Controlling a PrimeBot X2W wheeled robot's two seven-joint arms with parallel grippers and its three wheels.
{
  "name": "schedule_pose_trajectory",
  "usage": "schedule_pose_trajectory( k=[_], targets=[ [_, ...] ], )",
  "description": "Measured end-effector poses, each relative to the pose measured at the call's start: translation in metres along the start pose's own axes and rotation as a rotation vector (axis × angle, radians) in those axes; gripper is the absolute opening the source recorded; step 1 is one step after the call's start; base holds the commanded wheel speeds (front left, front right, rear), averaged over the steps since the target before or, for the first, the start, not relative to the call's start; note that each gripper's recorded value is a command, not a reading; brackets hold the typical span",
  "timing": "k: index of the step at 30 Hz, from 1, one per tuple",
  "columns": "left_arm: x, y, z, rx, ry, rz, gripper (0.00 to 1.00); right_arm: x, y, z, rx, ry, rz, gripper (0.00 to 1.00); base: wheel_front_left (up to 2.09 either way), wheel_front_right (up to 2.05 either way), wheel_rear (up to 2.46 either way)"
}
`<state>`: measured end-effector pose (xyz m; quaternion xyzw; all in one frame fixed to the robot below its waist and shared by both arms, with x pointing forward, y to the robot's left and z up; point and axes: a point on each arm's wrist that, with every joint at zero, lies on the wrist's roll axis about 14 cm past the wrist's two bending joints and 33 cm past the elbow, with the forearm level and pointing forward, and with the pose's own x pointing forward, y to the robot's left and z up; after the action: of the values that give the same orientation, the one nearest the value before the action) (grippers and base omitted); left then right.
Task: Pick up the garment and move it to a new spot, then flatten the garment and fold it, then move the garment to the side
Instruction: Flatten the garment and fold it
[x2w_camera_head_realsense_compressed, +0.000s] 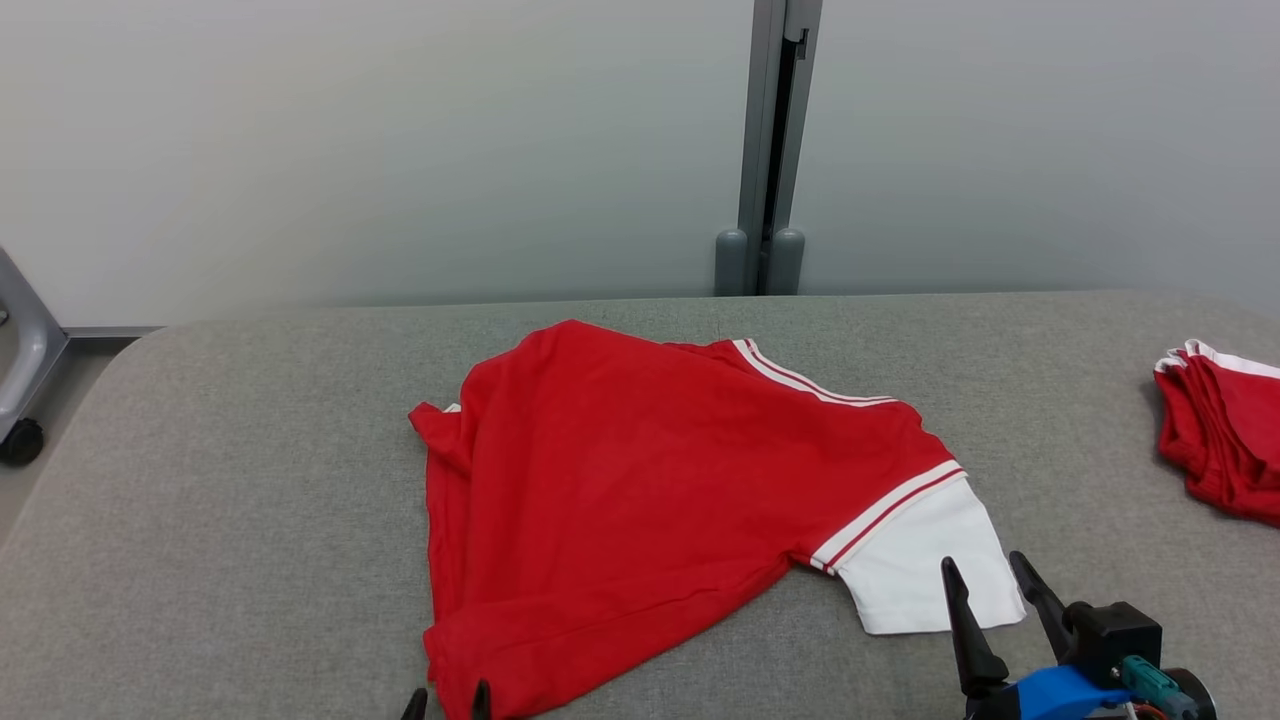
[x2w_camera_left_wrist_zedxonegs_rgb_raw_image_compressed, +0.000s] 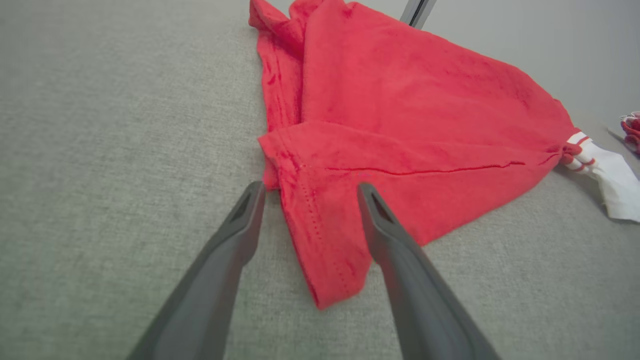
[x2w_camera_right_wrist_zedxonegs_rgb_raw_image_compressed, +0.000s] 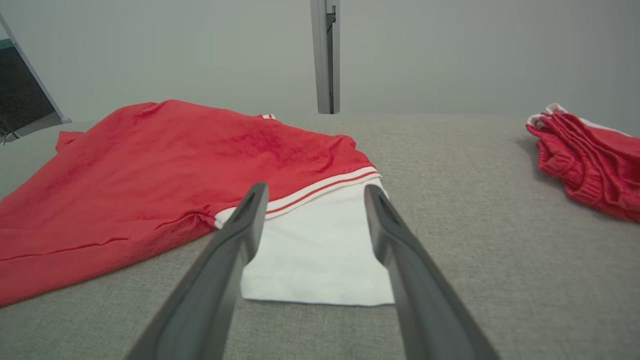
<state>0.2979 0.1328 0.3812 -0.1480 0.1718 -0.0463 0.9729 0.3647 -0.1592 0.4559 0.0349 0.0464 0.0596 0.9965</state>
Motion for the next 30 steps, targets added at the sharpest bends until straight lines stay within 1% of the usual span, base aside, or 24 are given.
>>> schedule_pose_trajectory(
  k=[4,8,14,20,22,25,30],
  targets=[
    [0.000,-0.006,-0.015,-0.054,0.054,-0.019,1.00,0.000,-0.001,-0.003,0.004,0.010,-0.003,1.00,0.00,0.00,0.00],
    [0.005,-0.009,-0.016,-0.076,0.066,-0.027,1.00,0.001,-0.002,-0.006,0.006,0.018,-0.006,1.00,0.00,0.00,0.00],
    [0.011,-0.011,-0.016,-0.084,0.076,-0.034,1.00,0.002,-0.002,-0.010,0.010,0.029,-0.007,1.00,0.00,0.00,0.00],
    [0.018,-0.019,-0.005,-0.093,0.045,-0.062,1.00,0.002,-0.003,-0.013,0.021,0.040,-0.011,1.00,0.00,0.00,0.00],
    [0.019,-0.022,-0.004,-0.091,0.042,-0.074,0.97,0.002,-0.003,-0.014,0.025,0.043,-0.012,1.00,0.00,0.00,0.00],
    [0.019,-0.026,-0.003,-0.082,0.040,-0.090,0.98,0.001,-0.004,-0.015,0.033,0.045,-0.016,1.00,0.00,0.00,0.00],
    [0.019,-0.031,0.000,-0.072,0.030,-0.110,0.94,0.002,-0.003,-0.015,0.037,0.045,-0.015,1.00,0.00,0.00,0.00]
  ],
)
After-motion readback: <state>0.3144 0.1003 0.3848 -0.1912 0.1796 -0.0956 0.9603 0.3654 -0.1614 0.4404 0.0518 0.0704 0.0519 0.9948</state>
